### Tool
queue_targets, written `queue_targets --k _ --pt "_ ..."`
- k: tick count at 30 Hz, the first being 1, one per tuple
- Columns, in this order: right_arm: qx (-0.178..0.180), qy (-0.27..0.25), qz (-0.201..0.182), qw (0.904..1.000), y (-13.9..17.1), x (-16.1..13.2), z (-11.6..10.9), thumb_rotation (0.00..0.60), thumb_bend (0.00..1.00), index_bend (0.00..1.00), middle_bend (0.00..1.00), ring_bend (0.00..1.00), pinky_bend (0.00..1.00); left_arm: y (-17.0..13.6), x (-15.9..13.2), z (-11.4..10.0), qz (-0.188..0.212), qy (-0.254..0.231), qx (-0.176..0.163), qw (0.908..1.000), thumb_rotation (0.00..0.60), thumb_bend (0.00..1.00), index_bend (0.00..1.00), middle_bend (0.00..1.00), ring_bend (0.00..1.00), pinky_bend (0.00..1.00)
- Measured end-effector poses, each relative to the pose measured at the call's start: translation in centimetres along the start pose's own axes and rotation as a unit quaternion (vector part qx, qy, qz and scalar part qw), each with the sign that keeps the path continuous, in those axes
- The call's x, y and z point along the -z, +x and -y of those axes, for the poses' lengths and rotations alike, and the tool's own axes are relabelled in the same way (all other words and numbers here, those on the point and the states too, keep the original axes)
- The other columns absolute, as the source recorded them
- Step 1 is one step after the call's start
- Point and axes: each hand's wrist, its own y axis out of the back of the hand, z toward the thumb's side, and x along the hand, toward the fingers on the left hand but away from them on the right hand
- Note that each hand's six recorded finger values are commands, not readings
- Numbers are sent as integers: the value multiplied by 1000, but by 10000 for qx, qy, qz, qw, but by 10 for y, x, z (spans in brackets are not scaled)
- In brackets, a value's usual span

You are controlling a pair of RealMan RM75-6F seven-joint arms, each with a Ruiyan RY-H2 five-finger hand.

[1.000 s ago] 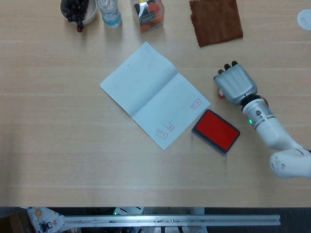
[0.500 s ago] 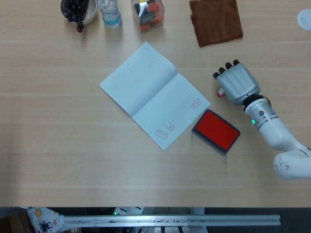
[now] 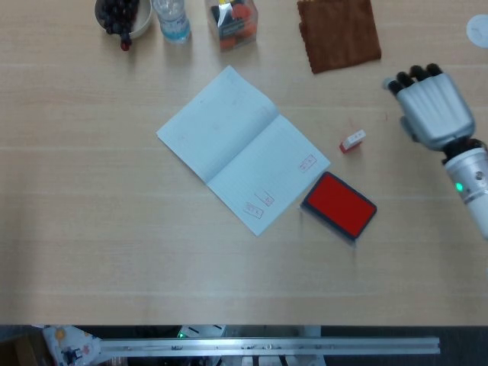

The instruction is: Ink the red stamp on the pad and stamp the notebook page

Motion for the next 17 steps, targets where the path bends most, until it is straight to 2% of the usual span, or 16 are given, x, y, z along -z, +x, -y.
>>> queue_targets --k 1,7,17 --pt "67 -24 177 9998 12 15 -3 600 328 327 394 282 296 1 -3 0 42 -4 -23 10000 600 273 42 43 36 63" --pt "206 -155 752 9968 58 62 -5 600 332 410 437 330 295 7 -14 1 196 -53 -136 9997 600 272 42 43 36 63" --pt "561 -230 1508 9867 135 108 -13 600 332 429 468 352 296 11 -33 -1 476 -171 -358 9981 600 273 42 43 36 63"
